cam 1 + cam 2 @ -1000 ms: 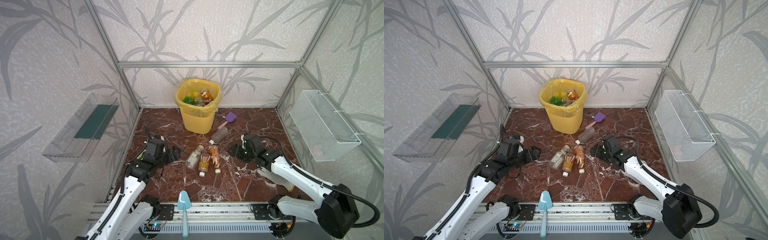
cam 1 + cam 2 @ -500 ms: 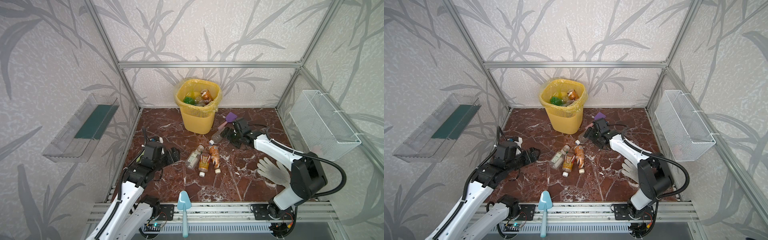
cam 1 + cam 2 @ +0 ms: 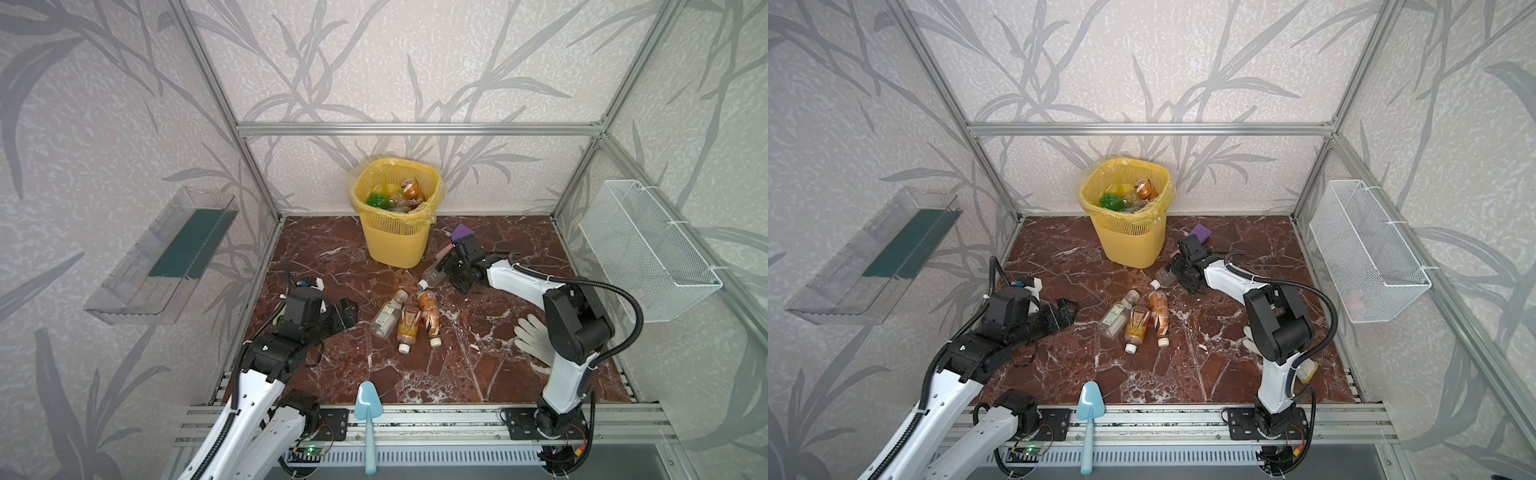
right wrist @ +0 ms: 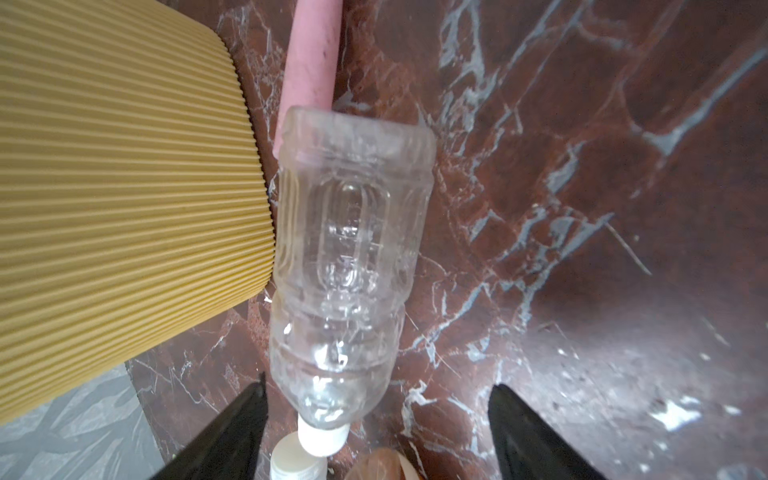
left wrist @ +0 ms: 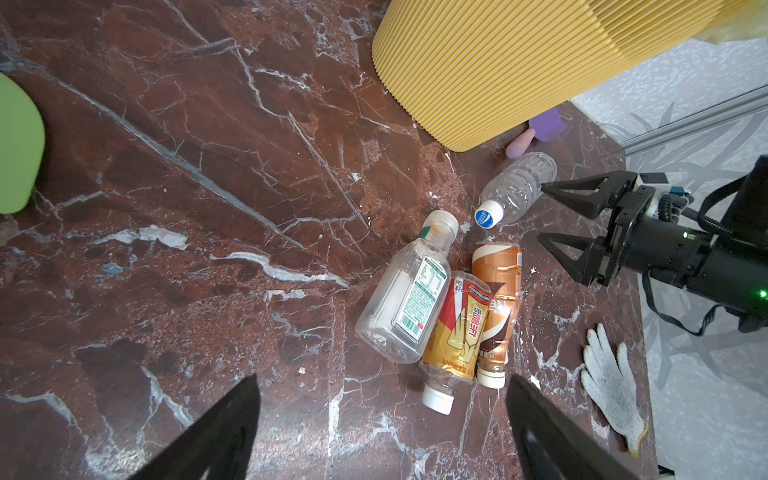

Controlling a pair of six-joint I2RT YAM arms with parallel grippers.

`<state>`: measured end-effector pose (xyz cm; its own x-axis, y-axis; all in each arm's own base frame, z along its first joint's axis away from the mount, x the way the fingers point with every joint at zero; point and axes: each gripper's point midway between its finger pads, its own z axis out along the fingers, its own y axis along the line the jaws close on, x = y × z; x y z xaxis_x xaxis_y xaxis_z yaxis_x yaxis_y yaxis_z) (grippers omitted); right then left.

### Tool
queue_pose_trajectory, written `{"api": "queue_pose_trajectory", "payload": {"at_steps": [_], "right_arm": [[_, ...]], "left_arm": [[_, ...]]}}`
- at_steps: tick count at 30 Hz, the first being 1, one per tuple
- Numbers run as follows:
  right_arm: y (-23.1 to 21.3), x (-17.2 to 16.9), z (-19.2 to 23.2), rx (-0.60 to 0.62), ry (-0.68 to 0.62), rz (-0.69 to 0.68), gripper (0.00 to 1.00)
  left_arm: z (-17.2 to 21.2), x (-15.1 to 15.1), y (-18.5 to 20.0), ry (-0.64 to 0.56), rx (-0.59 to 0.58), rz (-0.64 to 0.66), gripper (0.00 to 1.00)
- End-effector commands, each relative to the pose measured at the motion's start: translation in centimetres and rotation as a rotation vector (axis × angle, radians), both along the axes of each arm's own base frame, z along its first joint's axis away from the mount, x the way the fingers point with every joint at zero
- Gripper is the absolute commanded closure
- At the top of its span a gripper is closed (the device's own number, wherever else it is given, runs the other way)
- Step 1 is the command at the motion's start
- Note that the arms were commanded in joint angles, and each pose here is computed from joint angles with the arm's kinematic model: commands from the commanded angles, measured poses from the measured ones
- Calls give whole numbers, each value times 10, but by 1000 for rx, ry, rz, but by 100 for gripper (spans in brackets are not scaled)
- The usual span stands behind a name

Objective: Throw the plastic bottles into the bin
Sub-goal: 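Lower the right gripper onto the clear bottle and close it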

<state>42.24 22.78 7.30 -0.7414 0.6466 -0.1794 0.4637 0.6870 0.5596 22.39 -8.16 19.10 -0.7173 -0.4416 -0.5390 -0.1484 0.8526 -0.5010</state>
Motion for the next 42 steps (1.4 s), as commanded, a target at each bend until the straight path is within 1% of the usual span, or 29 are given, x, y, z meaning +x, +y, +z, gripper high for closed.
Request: {"api": "queue_pose_trajectory", "payload": {"at_steps": [1, 5, 11, 17, 20, 24, 28, 32, 35, 37, 38, 39, 42], "right_arm": [[8, 18, 10, 44, -38, -12, 16], [9, 26, 4, 44, -43, -20, 17], [7, 34, -14, 41, -9, -31, 20], [1, 42, -22, 59, -11, -64, 27], [-4, 44, -24, 68, -20, -88, 32], [-18, 44, -24, 70, -32, -123, 39], [-38, 37, -18, 37, -50, -145, 41], [-63, 21, -12, -28, -48, -143, 41], [-87, 1, -13, -83, -35, -148, 41], [-101, -16, -12, -121, -21, -126, 41], [-106, -25, -15, -147, -2, -104, 41], [-109, -33, -6, -165, -10, -71, 40], [-107, -66, -5, -211, 50, 103, 39]], "left_arm": [[2, -4, 5, -1, 17, 9, 8], [5, -4, 6, -6, 19, 13, 8], [5, -5, 6, -4, 17, 14, 8], [7, -6, 7, -7, 17, 16, 8], [7, -7, 8, -6, 21, 20, 8], [7, -8, 9, -7, 24, 25, 8], [6, -8, 9, -7, 23, 27, 8], [3, -6, 8, -3, 25, 26, 8], [2, -4, 8, -3, 24, 25, 8], [0, -2, 7, -1, 23, 22, 8], [-1, -1, 6, 0, 22, 21, 8], [-1, 0, 5, 2, 21, 18, 8], [-3, 4, 3, 5, 18, 15, 8]]}}
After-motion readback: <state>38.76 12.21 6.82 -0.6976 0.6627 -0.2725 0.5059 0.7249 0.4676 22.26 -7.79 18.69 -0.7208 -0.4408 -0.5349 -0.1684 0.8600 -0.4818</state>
